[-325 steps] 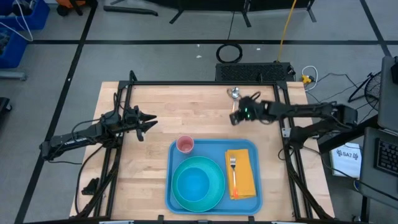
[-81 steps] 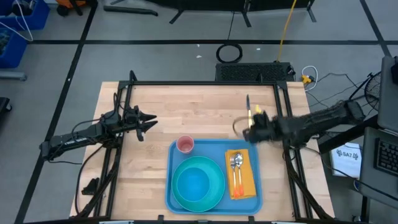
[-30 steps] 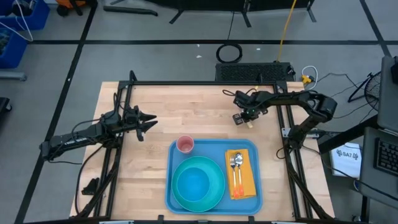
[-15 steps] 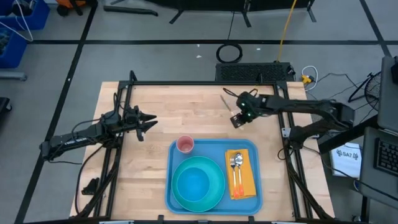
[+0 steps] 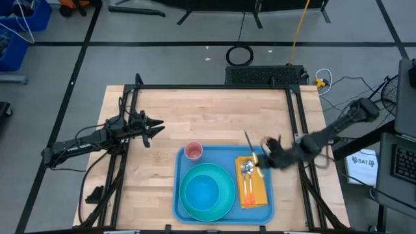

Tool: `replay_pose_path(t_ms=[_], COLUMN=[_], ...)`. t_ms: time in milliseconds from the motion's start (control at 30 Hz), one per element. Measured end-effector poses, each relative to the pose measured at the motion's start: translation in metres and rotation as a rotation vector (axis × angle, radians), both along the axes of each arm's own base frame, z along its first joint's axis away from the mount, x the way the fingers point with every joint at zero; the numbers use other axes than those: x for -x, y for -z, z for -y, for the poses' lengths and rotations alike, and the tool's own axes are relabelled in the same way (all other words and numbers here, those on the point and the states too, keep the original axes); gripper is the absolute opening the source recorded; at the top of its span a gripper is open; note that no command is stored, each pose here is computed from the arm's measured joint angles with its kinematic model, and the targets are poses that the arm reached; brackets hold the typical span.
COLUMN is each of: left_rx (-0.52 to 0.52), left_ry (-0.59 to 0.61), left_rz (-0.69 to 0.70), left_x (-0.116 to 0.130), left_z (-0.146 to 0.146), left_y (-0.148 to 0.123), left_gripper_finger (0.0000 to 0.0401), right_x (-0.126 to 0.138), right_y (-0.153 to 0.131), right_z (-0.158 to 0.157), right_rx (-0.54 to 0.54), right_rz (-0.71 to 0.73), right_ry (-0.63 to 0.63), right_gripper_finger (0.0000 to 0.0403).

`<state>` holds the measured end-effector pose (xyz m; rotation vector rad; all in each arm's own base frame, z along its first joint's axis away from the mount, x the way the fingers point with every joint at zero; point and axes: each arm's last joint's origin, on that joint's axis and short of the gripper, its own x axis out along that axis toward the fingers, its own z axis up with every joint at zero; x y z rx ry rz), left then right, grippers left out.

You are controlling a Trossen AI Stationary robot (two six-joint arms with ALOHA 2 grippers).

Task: Set up tray
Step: Put the yellow knife on the yellow napkin

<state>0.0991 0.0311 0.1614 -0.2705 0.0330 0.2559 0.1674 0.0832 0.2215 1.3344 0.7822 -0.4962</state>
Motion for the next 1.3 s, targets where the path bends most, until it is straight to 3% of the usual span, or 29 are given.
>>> replay_pose_path(t_ms=[200, 433, 1033, 1300], left_rx=[0.0, 0.0, 0.0, 0.0], left_ry=[0.0, 0.0, 0.0, -0.001], left_rz=[0.0, -0.001, 0.0, 0.0], left_x=[0.0, 0.0, 0.0, 0.0], left_z=[0.0, 0.0, 0.0, 0.0], left_y=[0.0, 0.0, 0.0, 0.0], left_gripper_finger=[0.0152, 0.0152, 0.0152, 0.0152], right_x=[0.021, 0.003, 0.006, 0.01], right_y=[0.022, 0.051, 0.067, 0.066], right_z=[-0.056, -0.094, -0.093, -0.099], right_rx=[0.004, -0.044, 0.077, 0.071], right_rz=[0.04, -0.025, -0.177, -0.253], right_ry=[0.201, 0.156, 0.146, 0.107], right_gripper_finger=[0.0047, 0.0047, 0.0047, 0.0047])
